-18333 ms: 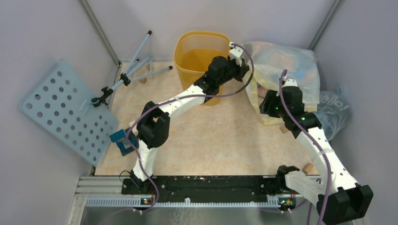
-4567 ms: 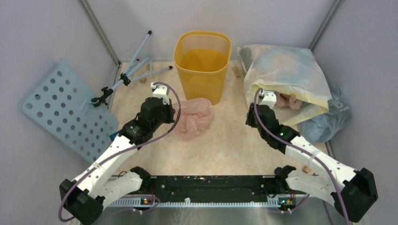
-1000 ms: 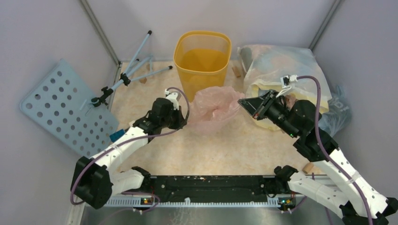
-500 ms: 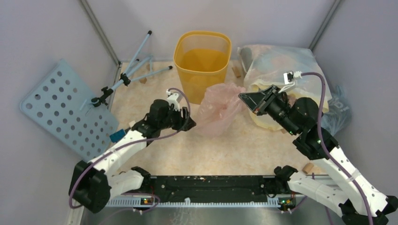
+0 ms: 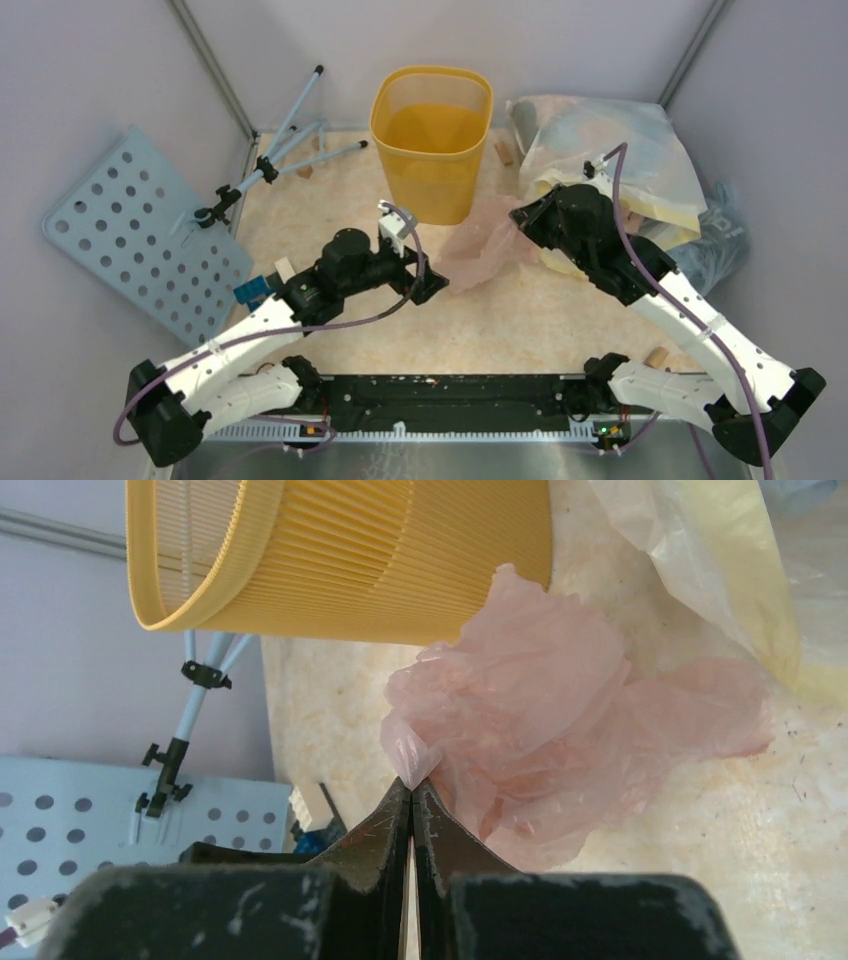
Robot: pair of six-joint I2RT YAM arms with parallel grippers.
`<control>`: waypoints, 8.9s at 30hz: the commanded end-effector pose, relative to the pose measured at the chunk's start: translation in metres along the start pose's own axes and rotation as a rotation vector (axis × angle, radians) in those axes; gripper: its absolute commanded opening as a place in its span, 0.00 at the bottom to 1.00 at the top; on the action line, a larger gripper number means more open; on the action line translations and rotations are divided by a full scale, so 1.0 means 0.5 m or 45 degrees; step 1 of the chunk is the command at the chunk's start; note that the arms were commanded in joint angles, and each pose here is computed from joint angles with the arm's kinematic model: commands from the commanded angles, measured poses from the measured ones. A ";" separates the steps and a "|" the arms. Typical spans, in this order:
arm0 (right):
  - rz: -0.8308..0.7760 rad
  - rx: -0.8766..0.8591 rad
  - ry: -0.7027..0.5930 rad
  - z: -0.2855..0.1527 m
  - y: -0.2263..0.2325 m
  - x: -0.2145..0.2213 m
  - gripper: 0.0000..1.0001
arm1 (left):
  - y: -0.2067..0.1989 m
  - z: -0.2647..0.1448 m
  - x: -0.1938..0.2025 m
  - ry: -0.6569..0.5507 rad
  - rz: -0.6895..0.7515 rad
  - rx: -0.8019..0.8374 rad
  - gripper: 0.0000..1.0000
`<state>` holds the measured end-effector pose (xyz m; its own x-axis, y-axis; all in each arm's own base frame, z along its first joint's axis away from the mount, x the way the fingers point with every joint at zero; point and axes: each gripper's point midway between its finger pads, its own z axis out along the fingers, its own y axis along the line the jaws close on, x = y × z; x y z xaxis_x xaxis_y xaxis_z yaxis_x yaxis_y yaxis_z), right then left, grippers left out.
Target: Put the trash bags into the trash bin
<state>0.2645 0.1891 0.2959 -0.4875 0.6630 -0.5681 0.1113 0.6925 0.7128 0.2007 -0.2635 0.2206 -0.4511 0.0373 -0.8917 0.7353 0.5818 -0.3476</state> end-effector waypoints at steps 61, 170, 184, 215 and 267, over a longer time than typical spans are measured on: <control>-0.166 -0.666 0.023 -0.125 -0.037 0.099 0.00 | 0.013 0.009 -0.111 -0.113 0.111 -0.208 0.00; -0.661 -0.381 -0.141 -0.085 -0.095 0.039 0.00 | 0.105 -0.157 -0.098 -0.392 -0.219 -0.312 0.00; -0.774 -0.411 0.128 -0.029 -0.098 0.132 0.64 | -0.035 -0.223 -0.264 -0.498 -0.063 -0.034 0.00; -0.764 -0.790 0.459 -0.062 -0.084 0.273 0.90 | -0.107 -0.044 -0.174 -0.394 -0.283 0.485 0.00; -0.821 -0.627 0.153 -0.019 -0.047 0.149 0.91 | -0.020 -0.075 -0.197 -0.333 -0.043 -0.084 0.86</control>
<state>0.2092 0.1968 0.2093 -0.4522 0.0893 -0.8874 -0.5335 0.7703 0.3494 0.2076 -0.2681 0.3380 -0.3393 -0.2417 -0.9091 0.7637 0.4935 -0.4162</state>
